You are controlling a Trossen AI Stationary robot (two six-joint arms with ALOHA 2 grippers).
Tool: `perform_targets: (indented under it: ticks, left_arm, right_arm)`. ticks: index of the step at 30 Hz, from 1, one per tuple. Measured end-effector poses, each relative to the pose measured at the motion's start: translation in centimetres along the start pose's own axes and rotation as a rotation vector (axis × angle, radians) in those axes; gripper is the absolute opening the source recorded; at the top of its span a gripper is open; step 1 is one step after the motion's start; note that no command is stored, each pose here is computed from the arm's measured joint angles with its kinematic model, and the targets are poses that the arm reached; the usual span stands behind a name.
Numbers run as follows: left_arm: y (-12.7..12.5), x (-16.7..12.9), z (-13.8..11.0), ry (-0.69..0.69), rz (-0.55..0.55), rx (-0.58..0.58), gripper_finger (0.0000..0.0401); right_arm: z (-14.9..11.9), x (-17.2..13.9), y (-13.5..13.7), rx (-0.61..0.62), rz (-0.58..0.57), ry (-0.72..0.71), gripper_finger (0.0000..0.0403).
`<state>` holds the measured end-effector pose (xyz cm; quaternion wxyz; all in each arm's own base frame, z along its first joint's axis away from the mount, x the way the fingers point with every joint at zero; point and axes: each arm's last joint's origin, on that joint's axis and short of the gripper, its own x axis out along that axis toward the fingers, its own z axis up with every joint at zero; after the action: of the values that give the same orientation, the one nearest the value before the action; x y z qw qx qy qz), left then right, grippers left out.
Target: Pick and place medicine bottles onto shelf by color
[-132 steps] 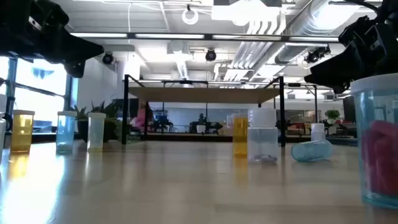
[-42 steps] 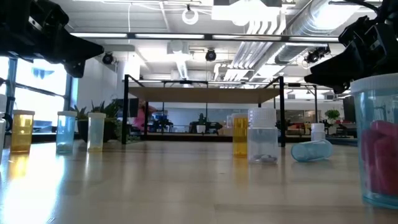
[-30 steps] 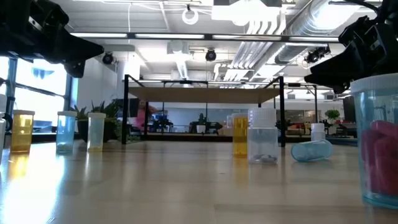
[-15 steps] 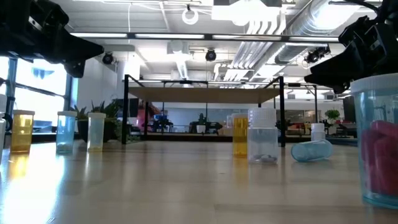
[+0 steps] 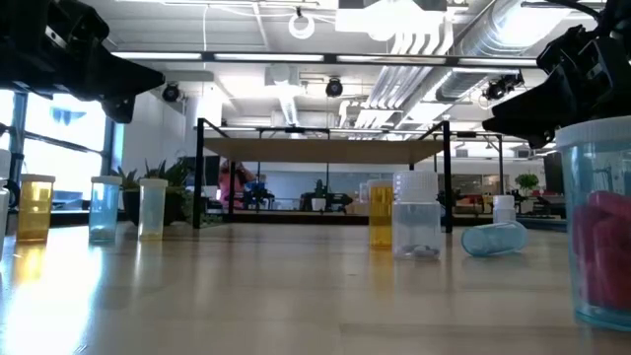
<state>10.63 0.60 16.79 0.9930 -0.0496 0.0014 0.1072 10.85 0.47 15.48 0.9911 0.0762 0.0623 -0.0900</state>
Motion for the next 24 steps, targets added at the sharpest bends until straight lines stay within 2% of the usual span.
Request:
perform_targets:
  ticks: [20, 21, 24]
  left_arm:
    - [0.0, 0.0, -0.01, 0.0, 0.0, 0.0, 0.0001]
    - [0.0, 0.0, -0.01, 0.0, 0.0, 0.0, 0.0001]
    - [0.0, 0.0, 0.0, 0.0, 0.0, 0.0, 0.0001]
  right_arm:
    - [-0.01, 0.0, 0.0, 0.0, 0.0, 0.0, 0.0193]
    - [-0.01, 0.0, 0.0, -0.01, 0.0, 0.0, 0.0193]
    - [0.06, 0.0, -0.13, -0.142, -0.046, -0.01, 0.0193]
